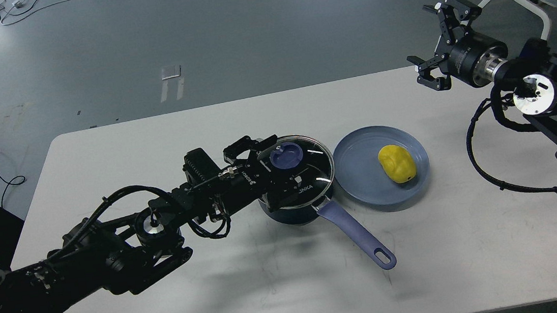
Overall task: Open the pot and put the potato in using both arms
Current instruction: 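Reach the left gripper to the blue knob of the glass pot lid, then close the left gripper on the blue lid knob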
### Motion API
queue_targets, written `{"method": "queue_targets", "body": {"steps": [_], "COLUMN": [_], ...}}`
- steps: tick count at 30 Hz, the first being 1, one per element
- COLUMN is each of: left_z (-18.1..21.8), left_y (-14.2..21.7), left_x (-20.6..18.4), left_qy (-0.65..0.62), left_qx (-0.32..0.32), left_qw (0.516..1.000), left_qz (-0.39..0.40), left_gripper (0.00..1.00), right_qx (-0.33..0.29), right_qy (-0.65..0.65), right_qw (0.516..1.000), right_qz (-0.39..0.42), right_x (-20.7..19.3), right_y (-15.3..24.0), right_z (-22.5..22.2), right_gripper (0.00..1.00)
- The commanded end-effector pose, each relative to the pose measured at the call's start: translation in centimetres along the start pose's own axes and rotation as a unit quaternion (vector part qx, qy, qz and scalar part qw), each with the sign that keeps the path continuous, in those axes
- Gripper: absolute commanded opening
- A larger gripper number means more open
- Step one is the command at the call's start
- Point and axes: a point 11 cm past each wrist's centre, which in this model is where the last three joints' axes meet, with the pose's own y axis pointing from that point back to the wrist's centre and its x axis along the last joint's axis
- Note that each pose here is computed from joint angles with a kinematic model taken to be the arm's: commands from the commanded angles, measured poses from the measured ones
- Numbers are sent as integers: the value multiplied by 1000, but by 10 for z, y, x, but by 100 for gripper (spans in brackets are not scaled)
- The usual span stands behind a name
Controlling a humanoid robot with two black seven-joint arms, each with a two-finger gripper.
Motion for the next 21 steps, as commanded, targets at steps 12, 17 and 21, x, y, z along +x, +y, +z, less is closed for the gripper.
{"method": "queue_targets", "body": {"steps": [12,17,21], "left_z": [-2,-5,-7], "left_y": [-3,-1,1], "left_x": [-3,-4,-3], "left_qy": [-2,-3,-4], "left_qx": [-4,1,2], "left_qw": [1000,1000,1000], "left_qz": [-4,-6,-6], "left_gripper": [70,59,57], "right_qx": [2,2,1], "right_qy": [5,4,5], "right_qw": [1000,1000,1000], "right_qz": [13,16,15], "right_x": [10,12,12], "right_y": [5,6,6], "right_z": [-4,-4,-3], "right_gripper": [100,100,100]}}
